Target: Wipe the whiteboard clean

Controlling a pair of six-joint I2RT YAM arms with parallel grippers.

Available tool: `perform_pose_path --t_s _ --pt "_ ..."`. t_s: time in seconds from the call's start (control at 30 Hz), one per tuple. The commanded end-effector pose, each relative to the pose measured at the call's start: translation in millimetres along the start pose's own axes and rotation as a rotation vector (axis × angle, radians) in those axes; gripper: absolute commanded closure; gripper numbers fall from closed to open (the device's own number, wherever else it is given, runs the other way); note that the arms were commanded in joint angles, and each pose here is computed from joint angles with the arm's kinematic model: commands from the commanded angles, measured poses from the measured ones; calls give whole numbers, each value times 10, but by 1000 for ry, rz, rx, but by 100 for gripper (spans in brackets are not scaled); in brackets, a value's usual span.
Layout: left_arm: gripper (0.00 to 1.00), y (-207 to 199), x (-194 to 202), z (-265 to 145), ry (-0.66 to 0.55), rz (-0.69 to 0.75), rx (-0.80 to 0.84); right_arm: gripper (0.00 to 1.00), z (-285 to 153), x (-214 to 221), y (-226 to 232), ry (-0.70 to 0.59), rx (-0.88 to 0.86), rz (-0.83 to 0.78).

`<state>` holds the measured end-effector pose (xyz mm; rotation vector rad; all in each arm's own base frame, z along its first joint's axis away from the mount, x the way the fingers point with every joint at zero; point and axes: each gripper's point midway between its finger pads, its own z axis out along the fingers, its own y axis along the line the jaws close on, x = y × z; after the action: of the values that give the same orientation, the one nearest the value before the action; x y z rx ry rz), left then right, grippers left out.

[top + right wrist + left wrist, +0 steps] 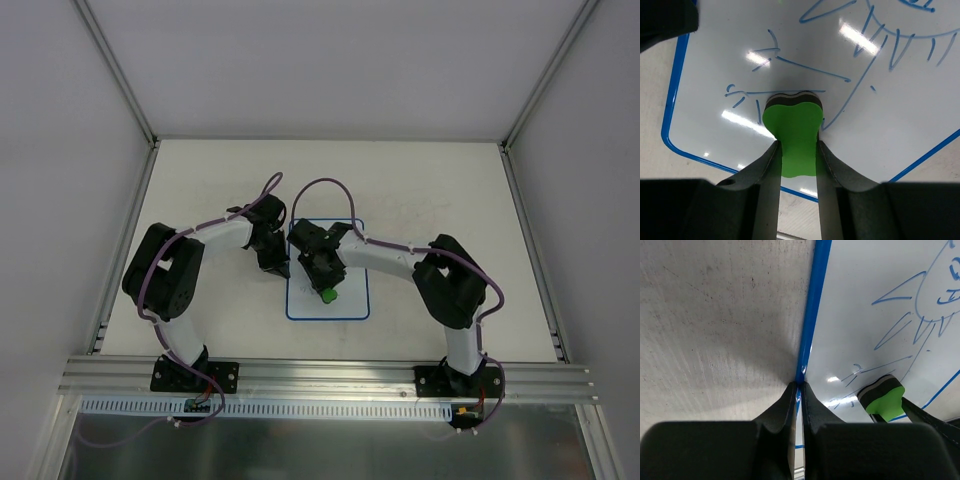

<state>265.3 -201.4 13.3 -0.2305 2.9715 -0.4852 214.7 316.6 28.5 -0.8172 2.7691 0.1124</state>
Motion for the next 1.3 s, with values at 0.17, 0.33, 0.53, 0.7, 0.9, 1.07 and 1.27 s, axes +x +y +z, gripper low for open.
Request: perform_pose_path --t_s 0.17,0.33,0.53,0.7,0.9,1.07,1.27 --pt "100 349 118 242 28 -19 -146 100 -58 283 -511 91 183 101" --pt "100 375 116 241 29 -25 -150 100 -147 462 -846 124 254 192" --pt "100 366 117 236 31 -30 -144 100 -217 539 -1078 126 275 262" --pt "100 302 96 226 30 -33 -123 100 -213 297 -835 77 179 219" --pt "100 257 88 215 32 -45 -107 100 -182 84 -369 60 75 144" --pt "100 223 88 215 37 -46 -96 100 -204 -51 -39 39 7 83" --pt "100 225 82 236 41 -53 -97 100 -61 45 33 91 1 79"
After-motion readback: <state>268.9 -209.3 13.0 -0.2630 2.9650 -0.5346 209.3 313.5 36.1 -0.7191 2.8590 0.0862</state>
